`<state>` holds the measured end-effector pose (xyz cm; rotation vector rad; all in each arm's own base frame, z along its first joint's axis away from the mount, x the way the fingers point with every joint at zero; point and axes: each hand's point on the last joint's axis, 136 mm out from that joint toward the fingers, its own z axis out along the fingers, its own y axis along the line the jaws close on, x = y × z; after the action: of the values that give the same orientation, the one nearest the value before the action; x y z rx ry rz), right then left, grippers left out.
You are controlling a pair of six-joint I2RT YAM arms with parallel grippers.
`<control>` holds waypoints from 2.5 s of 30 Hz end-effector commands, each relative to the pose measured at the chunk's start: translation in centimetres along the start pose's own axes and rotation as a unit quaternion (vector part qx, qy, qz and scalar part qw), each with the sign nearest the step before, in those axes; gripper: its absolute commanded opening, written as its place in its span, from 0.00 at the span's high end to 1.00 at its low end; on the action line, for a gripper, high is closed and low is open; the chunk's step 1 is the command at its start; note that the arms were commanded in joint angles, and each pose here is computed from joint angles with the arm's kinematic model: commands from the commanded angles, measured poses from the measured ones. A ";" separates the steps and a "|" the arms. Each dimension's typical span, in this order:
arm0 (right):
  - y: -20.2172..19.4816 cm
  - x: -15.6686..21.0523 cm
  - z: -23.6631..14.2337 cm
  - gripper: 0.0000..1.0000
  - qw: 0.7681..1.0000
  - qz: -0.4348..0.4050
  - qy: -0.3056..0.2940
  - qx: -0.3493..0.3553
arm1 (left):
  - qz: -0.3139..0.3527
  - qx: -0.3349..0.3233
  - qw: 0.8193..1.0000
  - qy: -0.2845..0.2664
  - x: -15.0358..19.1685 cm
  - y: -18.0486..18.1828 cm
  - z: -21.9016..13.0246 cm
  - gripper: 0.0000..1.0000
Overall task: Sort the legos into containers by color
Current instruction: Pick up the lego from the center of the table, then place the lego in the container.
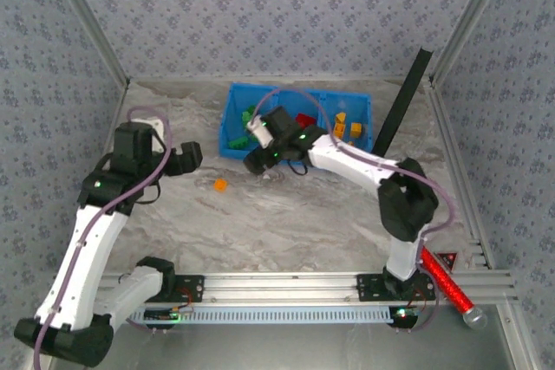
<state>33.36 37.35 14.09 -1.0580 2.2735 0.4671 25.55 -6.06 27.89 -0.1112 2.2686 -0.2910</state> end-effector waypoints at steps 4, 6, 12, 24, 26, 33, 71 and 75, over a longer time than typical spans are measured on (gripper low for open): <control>6.2 -2.1 3.3 0.09 0.990 -0.108 -0.012 -0.093 | -0.002 -0.010 1.000 0.009 1.9 1.5 -1.7 0.01; 7.0 -2.1 4.4 0.08 0.987 -0.124 -0.008 -0.102 | 0.000 -0.015 1.000 0.014 2.3 1.9 -1.8 0.01; 7.7 -2.0 7.6 0.06 0.984 -0.141 0.009 -0.110 | 0.015 -0.028 0.999 0.029 2.5 2.3 -2.7 0.01; 8.8 0.0 12.7 0.05 0.981 -0.150 0.047 -0.110 | 0.047 -0.038 0.998 0.032 0.7 2.1 -4.8 0.01; 8.8 0.1 13.2 0.06 0.982 -0.148 0.051 -0.110 | 0.055 -0.040 0.997 0.035 0.4 2.0 -5.3 0.01; 8.3 1.2 14.9 0.14 0.983 -0.140 0.072 -0.095 | 0.062 -0.047 0.997 0.028 0.1 2.2 -6.2 0.01; -22.9 5.3 -10.6 0.66 0.936 0.279 -0.023 0.213 | 0.060 0.063 0.996 -0.013 -0.8 -1.2 2.4 0.01; -27.0 8.3 -9.3 0.67 0.907 0.350 0.002 0.233 | 0.060 0.070 0.996 0.002 -0.8 -1.5 2.6 0.01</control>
<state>46.25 12.43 16.80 -0.1334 2.4566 0.1764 27.55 -7.28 25.53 0.0629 2.2848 -0.3521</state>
